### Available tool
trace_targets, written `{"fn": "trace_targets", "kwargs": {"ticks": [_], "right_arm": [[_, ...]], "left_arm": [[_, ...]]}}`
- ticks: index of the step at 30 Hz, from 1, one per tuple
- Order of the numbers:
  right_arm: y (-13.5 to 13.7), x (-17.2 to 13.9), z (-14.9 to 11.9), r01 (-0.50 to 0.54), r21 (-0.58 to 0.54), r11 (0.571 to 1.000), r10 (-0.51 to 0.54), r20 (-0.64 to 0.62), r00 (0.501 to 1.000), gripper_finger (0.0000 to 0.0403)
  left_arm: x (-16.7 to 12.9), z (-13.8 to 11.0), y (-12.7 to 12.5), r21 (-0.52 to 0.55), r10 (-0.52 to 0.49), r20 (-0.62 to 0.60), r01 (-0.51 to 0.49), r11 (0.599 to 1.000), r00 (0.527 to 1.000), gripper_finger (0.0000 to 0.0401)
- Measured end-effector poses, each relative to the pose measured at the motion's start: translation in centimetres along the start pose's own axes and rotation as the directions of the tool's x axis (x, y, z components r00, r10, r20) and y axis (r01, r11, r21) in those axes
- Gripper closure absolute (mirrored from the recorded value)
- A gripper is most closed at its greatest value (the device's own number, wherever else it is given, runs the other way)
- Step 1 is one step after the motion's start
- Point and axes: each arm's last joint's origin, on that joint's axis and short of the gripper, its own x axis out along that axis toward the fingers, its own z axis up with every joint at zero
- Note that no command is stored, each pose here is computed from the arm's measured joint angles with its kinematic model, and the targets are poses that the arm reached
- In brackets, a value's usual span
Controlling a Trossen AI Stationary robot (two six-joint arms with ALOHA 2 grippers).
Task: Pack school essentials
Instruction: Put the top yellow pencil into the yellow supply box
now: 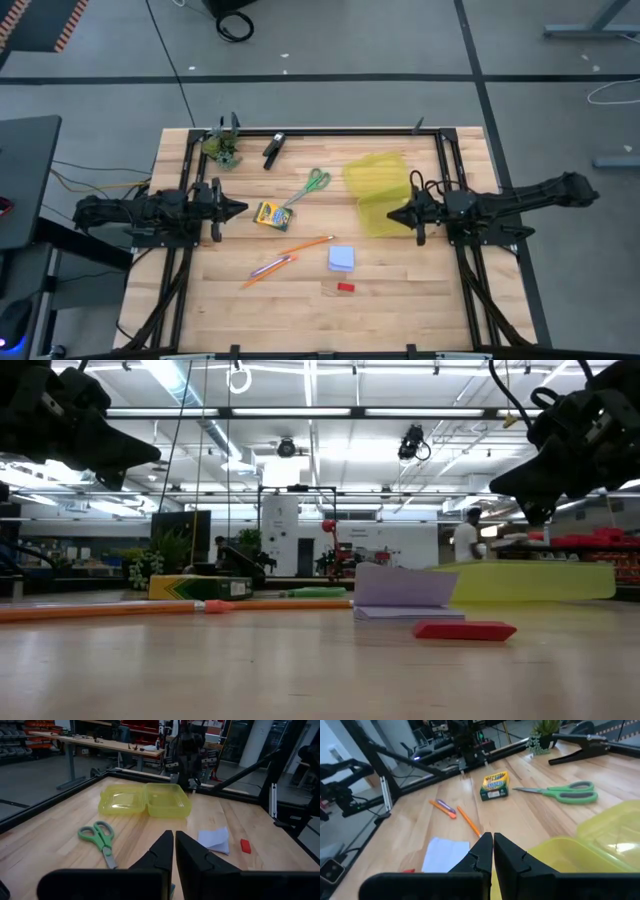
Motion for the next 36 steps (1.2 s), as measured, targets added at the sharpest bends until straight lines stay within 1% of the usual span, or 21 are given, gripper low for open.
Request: {"fn": "trace_targets", "kwargs": {"ticks": [2,7,12,20,28,32,36], "right_arm": [[0.1,0.2,0.0,-0.009,-0.003,1.0,0.009,-0.022,1.0,0.0382],[0.8,1.2,1.1,-0.024,-0.032,0.999,0.021,-0.078,0.997,0.0382],[1.9,2.9,2.2,0.006,-0.07,0.998,-0.015,-0.134,0.991,0.0382],[4.1,6.7,3.3,0.035,-0.08,0.996,-0.052,-0.228,0.972,0.0382],[5.8,11.2,3.3,0.046,-0.094,0.995,-0.074,-0.315,0.946,0.0381],[6.4,13.1,3.6,0.057,-0.116,0.992,-0.096,-0.358,0.929,0.0368],[7.0,14.6,4.1,0.063,-0.125,0.99,-0.106,-0.382,0.918,0.0341]], "left_arm": [[0.0,0.0,0.0,0.0,0.0,0.0,0.0,1.0,1.0,0.0372],[0.0,0.0,0.0,0.0,0.0,-0.001,0.0,1.0,1.0,0.0366],[0.0,0.0,0.0,0.0,0.0,0.0,0.0,1.0,1.0,0.0368],[0.0,0.0,0.0,0.0,0.0,0.0,0.0,1.0,1.0,0.0376],[0.0,0.0,0.0,0.0,0.0,0.0,0.0,1.0,1.0,0.0366],[0.0,0.0,0.0,0.0,0.0,0.0,0.0,1.0,1.0,0.0366],[0.0,0.0,0.0,0.0,0.0,0.0,0.0,1.0,1.0,0.0372]]}}
